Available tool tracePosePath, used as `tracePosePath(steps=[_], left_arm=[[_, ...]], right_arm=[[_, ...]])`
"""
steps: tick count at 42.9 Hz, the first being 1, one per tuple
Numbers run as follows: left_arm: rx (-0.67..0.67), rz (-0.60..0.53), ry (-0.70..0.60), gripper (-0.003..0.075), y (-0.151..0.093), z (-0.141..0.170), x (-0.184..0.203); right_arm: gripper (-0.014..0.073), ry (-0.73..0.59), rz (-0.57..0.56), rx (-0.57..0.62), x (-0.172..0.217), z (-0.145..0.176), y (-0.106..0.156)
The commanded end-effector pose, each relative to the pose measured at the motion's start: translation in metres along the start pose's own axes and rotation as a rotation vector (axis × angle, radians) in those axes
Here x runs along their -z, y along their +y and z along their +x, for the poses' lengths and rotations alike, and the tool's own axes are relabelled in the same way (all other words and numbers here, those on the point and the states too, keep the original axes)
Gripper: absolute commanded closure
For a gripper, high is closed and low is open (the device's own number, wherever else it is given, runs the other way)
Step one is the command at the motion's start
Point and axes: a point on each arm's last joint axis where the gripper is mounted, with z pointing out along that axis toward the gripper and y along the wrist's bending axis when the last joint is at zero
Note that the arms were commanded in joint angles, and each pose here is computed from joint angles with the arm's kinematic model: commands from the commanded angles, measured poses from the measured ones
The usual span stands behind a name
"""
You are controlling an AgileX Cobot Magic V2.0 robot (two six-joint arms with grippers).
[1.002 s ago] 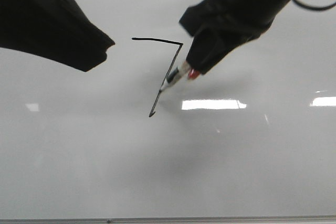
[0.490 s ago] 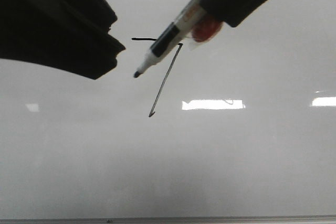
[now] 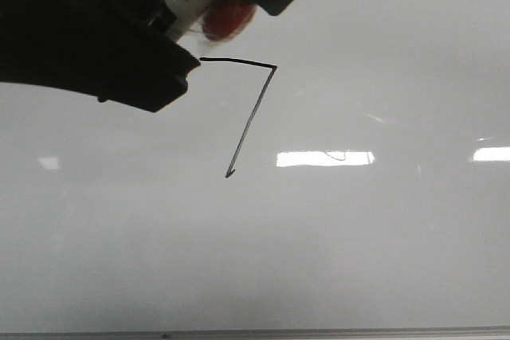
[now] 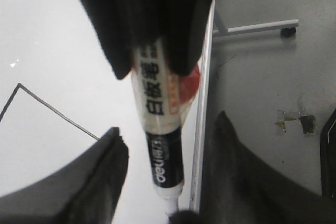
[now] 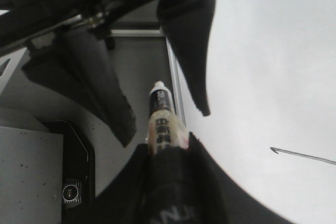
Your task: Write number 7 on whiteboard
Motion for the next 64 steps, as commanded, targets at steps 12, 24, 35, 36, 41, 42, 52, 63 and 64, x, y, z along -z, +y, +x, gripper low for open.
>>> tracePosePath(steps=[12,24,35,36,41,42,52,63,64], left_arm=[[0.011,-0.063,-0.101,0.0692,0.009,-0.014,0.011],[0.013,-0.064,-0.100,0.0710,0.009,-0.014,0.011],[0.158,-0.112,-0.034,0.0710,0.022,0.006,0.008],[0.184,-0.123,-0.024,0.0710,0.025,0.009,0.008],[0.418,-0.226,0.013,0.0710,0.045,0.031,0.017],[0.461,-0.248,0.015,0.0710,0.049,0.034,0.019],[0.901,-0.598,0.132,0.0713,0.081,0.110,0.064],[1.131,-0.762,0.256,0.0713,0.076,0.173,0.069],[1.134,-0.766,0.257,0.0713,0.077,0.176,0.067]], right_arm=[[0.0494,-0.111,0.055,-0.003,0.016,-0.016,-0.003],[0.0086,-0.132,0.086,-0.010,0.023,-0.016,-0.006],[0.0086,-0.193,0.281,-0.187,0.078,0.009,-0.016],[0.0087,-0.189,0.299,-0.214,0.080,0.015,-0.017],[0.0088,-0.197,0.425,-0.362,0.094,0.048,-0.012],[0.0088,-0.198,0.448,-0.381,0.096,0.055,-0.010],[0.0136,-0.321,0.742,-0.703,0.100,0.130,0.026],[0.0605,-0.360,0.793,-0.701,0.096,0.145,0.036],[0.0622,-0.360,0.793,-0.701,0.096,0.145,0.036]])
